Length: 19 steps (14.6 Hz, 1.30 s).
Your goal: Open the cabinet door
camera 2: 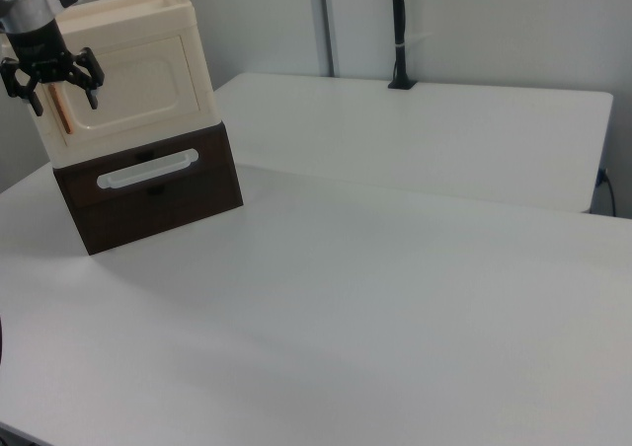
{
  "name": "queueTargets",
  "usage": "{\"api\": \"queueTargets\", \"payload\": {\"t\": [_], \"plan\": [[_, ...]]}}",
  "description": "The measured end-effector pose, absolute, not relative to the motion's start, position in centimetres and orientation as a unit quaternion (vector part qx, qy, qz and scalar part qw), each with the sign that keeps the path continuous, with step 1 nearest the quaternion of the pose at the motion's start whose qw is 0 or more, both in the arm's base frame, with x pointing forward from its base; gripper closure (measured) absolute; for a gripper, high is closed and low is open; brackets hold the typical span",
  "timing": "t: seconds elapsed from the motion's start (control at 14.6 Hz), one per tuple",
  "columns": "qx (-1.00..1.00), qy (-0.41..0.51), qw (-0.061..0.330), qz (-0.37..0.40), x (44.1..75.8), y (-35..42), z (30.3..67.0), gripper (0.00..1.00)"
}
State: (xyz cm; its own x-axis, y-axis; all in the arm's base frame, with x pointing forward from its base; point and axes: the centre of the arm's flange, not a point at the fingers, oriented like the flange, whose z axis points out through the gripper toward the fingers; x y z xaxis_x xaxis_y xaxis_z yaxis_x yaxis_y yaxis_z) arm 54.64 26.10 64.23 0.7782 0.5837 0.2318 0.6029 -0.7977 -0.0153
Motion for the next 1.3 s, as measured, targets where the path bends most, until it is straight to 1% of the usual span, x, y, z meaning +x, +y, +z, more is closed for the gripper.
{"api": "queueTargets", "payload": {"t": [0.27, 0.41, 0.48, 0.55, 0.62, 0.75, 1.03, 1.3], "plan": [[-0.914, -0.38, 0.042, -0.136, 55.9, 29.1, 62.2, 0.01], [-0.903, -0.405, 0.041, -0.139, 55.8, 30.1, 61.8, 0.03], [-0.899, -0.413, 0.042, -0.138, 55.7, 30.5, 61.6, 0.11], [-0.897, -0.418, 0.042, -0.137, 55.7, 30.8, 61.5, 0.14], [-0.896, -0.42, 0.042, -0.139, 55.7, 31.0, 61.4, 0.14], [-0.894, -0.419, 0.043, -0.154, 55.9, 31.2, 61.8, 0.28], [-0.889, -0.419, 0.045, -0.179, 56.0, 31.6, 62.5, 0.32], [-0.883, -0.425, 0.049, -0.192, 55.7, 32.5, 63.2, 0.4]]}}
